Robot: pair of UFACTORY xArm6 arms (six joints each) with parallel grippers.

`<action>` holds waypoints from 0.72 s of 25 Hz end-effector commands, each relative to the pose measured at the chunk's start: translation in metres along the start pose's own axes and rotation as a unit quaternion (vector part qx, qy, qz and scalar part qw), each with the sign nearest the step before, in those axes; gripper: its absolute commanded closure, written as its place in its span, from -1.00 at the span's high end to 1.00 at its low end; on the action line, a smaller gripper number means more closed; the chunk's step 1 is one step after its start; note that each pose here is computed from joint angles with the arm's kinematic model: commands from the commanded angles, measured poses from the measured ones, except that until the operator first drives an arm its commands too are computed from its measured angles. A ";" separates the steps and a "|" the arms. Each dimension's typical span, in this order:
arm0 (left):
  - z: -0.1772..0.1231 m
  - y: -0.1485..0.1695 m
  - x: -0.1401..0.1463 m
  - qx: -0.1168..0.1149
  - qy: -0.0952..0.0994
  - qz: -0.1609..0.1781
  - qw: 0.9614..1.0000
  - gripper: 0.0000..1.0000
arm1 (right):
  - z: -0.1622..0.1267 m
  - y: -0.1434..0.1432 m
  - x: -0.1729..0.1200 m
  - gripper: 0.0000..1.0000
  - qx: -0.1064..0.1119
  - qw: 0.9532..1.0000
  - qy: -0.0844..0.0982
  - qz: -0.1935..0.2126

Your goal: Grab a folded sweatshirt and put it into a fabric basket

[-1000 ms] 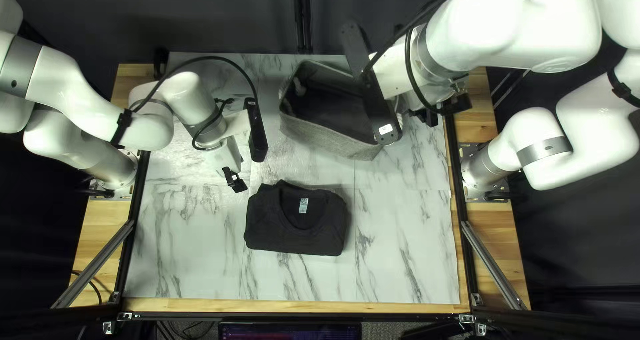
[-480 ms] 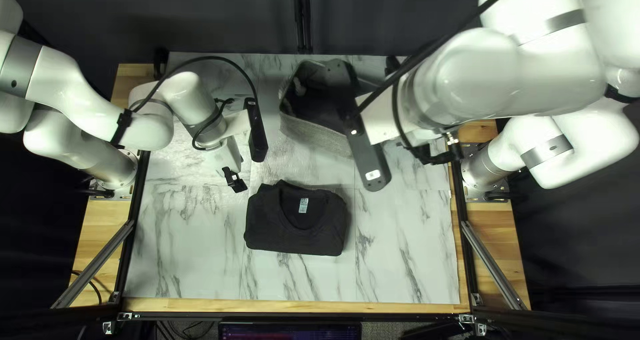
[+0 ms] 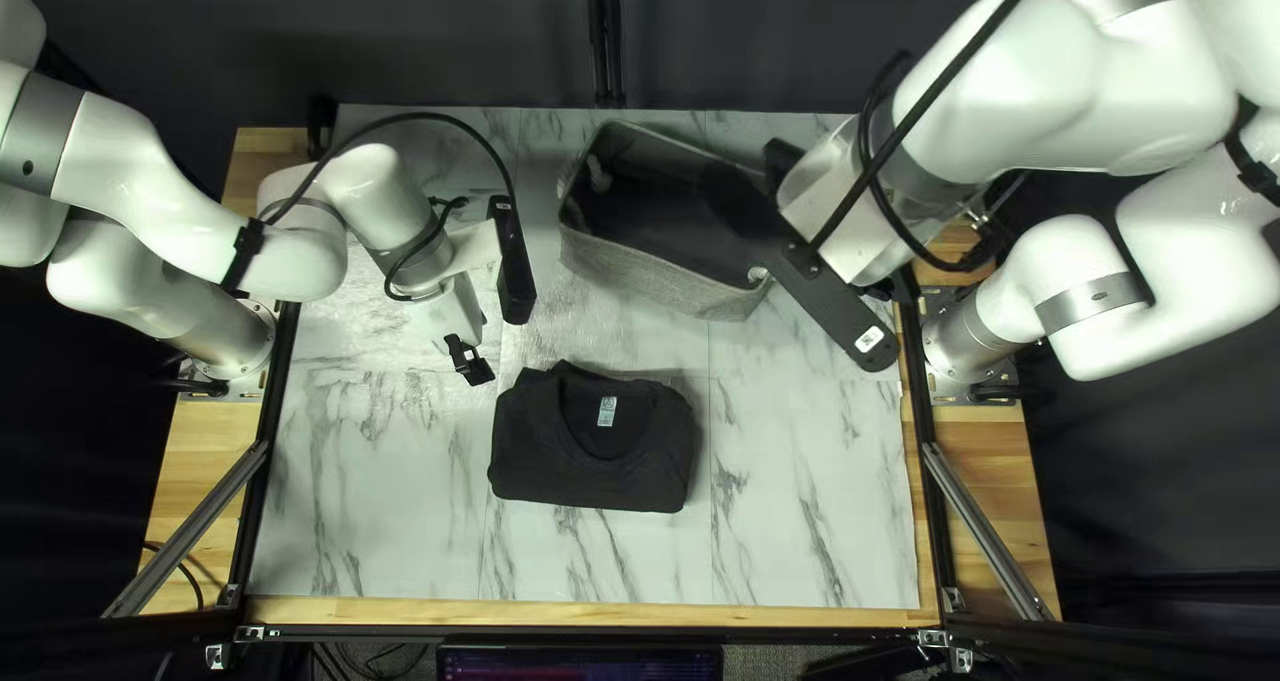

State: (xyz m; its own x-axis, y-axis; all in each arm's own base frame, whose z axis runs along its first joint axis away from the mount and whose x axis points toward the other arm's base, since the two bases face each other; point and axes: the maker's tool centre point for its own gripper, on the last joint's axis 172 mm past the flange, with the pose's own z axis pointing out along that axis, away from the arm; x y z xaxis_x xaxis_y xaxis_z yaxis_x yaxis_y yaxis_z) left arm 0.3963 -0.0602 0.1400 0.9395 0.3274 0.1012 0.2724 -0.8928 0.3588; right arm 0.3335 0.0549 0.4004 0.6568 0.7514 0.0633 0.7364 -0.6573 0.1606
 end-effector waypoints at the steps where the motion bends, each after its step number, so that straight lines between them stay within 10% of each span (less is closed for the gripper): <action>1: 0.000 0.000 0.000 0.000 0.000 0.000 1.000 1.00 | 0.000 0.000 0.000 1.00 0.000 1.000 0.001 -0.001; 11: 0.000 0.000 0.000 0.000 0.000 0.000 1.000 1.00 | -0.006 -0.007 0.005 1.00 -0.013 1.000 -0.023 -0.008; 18: 0.000 0.000 0.000 0.000 0.000 0.000 1.000 1.00 | 0.043 -0.019 -0.007 1.00 -0.023 0.999 -0.039 -0.024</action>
State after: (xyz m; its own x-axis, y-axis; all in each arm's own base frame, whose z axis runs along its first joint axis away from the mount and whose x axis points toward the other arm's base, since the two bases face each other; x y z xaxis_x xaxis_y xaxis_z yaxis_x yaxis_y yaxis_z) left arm 0.3963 -0.0602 0.1400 0.9395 0.3274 0.1012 0.2724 -0.8928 0.3588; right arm 0.3229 0.0615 0.3702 0.6484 0.7605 -0.0339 0.7508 -0.6315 0.1938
